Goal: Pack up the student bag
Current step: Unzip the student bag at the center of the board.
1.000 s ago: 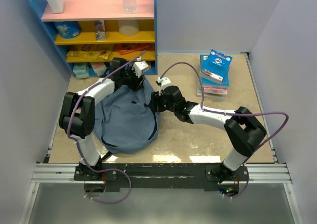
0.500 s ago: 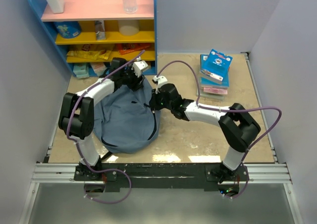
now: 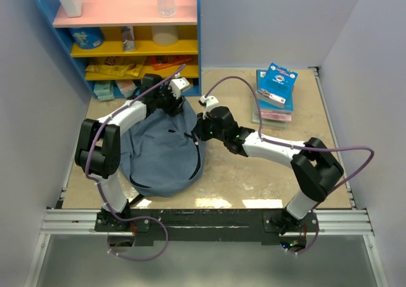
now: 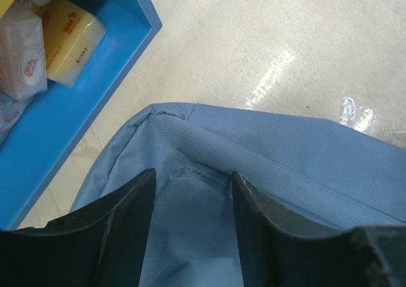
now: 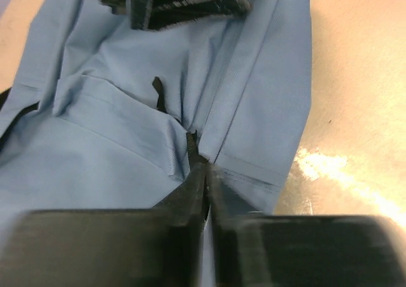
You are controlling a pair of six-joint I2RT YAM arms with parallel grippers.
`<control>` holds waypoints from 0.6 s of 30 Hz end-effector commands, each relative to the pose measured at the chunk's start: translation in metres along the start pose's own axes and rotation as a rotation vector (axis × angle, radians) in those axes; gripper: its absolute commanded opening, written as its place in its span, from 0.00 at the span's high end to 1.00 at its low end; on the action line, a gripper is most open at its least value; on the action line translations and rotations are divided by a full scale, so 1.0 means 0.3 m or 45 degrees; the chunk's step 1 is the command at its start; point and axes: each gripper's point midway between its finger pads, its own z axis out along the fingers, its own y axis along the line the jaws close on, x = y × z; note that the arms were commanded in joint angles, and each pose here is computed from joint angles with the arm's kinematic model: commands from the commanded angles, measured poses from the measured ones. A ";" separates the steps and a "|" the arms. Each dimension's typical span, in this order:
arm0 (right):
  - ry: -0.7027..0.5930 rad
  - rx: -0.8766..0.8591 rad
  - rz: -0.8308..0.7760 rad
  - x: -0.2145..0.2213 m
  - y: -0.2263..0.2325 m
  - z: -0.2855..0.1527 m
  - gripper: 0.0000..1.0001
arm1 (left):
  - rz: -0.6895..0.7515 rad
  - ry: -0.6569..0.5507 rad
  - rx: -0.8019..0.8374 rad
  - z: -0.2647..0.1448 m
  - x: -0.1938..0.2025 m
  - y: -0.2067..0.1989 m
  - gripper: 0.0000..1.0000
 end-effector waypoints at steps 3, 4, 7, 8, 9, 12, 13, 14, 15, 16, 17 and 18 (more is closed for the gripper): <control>-0.022 -0.005 -0.056 -0.051 0.011 -0.030 0.80 | 0.032 -0.079 -0.033 -0.050 -0.088 0.009 0.44; -0.020 0.004 -0.050 -0.046 0.008 -0.028 0.78 | 0.029 -0.078 -0.032 -0.051 -0.087 0.008 0.44; -0.024 0.034 -0.036 -0.041 -0.007 -0.020 0.62 | 0.030 -0.081 -0.029 -0.054 -0.090 0.006 0.44; -0.020 0.038 -0.036 -0.037 -0.010 -0.016 0.56 | 0.031 -0.079 -0.029 -0.054 -0.089 0.006 0.44; -0.017 0.041 -0.033 -0.035 -0.013 -0.012 0.46 | 0.031 -0.082 -0.030 -0.056 -0.092 0.006 0.44; 0.001 0.066 -0.030 -0.017 -0.028 0.003 0.43 | 0.028 -0.077 -0.025 -0.056 -0.088 0.003 0.44; 0.001 0.070 -0.030 -0.015 -0.031 0.005 0.43 | 0.028 -0.077 -0.025 -0.056 -0.088 0.003 0.44; 0.007 0.071 -0.029 -0.007 -0.033 0.011 0.43 | 0.028 -0.076 -0.027 -0.057 -0.086 0.003 0.44; 0.007 0.066 -0.028 -0.005 -0.031 0.016 0.45 | 0.030 -0.080 -0.027 -0.058 -0.089 0.003 0.44; 0.005 0.061 -0.028 -0.007 -0.029 0.020 0.45 | 0.028 -0.077 -0.025 -0.058 -0.086 0.001 0.43; 0.014 0.063 -0.027 0.004 -0.032 0.029 0.46 | 0.029 -0.079 -0.024 -0.058 -0.086 0.000 0.43; 0.014 0.054 -0.023 0.001 -0.026 0.036 0.49 | 0.028 -0.077 -0.025 -0.058 -0.085 0.000 0.43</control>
